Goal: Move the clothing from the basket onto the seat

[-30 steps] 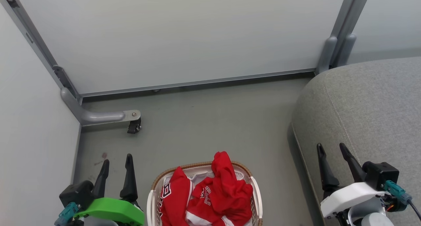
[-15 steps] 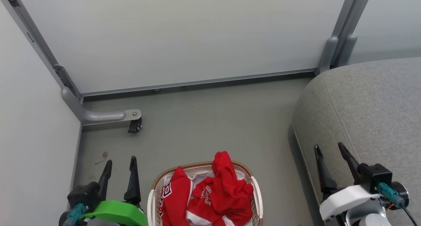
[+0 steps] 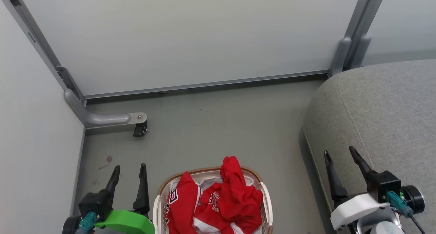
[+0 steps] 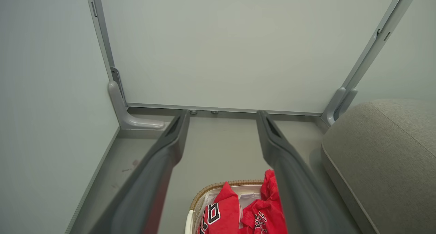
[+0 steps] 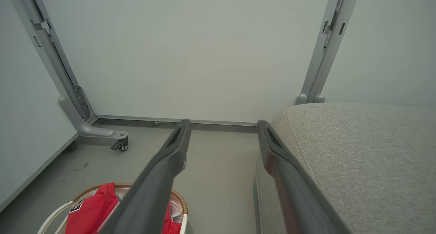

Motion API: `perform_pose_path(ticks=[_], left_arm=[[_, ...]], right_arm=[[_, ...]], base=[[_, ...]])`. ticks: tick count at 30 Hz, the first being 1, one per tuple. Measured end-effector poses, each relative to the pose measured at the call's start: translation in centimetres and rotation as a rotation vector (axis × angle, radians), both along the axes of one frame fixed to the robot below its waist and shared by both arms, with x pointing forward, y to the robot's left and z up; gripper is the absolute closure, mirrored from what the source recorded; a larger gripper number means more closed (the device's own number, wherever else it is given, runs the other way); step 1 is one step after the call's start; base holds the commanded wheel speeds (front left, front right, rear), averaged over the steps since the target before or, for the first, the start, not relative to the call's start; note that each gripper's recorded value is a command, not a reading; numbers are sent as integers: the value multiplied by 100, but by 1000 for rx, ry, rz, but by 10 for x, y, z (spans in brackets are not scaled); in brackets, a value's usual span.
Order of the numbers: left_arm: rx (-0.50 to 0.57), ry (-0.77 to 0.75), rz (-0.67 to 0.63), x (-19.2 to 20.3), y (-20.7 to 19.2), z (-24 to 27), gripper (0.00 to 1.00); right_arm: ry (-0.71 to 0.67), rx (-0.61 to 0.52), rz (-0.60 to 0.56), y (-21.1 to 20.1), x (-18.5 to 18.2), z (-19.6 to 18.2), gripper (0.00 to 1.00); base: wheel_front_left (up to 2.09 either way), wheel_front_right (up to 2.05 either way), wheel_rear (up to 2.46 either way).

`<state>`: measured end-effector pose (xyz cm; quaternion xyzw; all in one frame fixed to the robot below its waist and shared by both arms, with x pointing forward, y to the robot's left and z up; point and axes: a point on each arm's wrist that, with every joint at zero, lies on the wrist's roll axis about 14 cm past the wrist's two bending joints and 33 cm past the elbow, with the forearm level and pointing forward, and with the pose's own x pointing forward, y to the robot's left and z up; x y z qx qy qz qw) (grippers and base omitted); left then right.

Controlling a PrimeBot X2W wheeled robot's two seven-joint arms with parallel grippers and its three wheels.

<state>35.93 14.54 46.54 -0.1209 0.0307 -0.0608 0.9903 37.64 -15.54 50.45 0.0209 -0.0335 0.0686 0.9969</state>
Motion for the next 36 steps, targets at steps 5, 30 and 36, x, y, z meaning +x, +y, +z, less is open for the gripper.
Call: perform_pose_path(ticks=[5, 30, 36], left_arm=[[27, -1, -8, -1, -1, -2, 0], [32, 20, -9, 0, 0, -10, 0], [50, 36, -38, 13, -8, -16, 0]], right_arm=[[-7, -28, 8, 2, 1, 0, 0], [7, -32, 10, 2, 2, -5, 0], [-8, -30, 20, 6, 15, -1, 0]], base=[[0, 0, 0], [0, 0, 0], [0, 0, 0]])
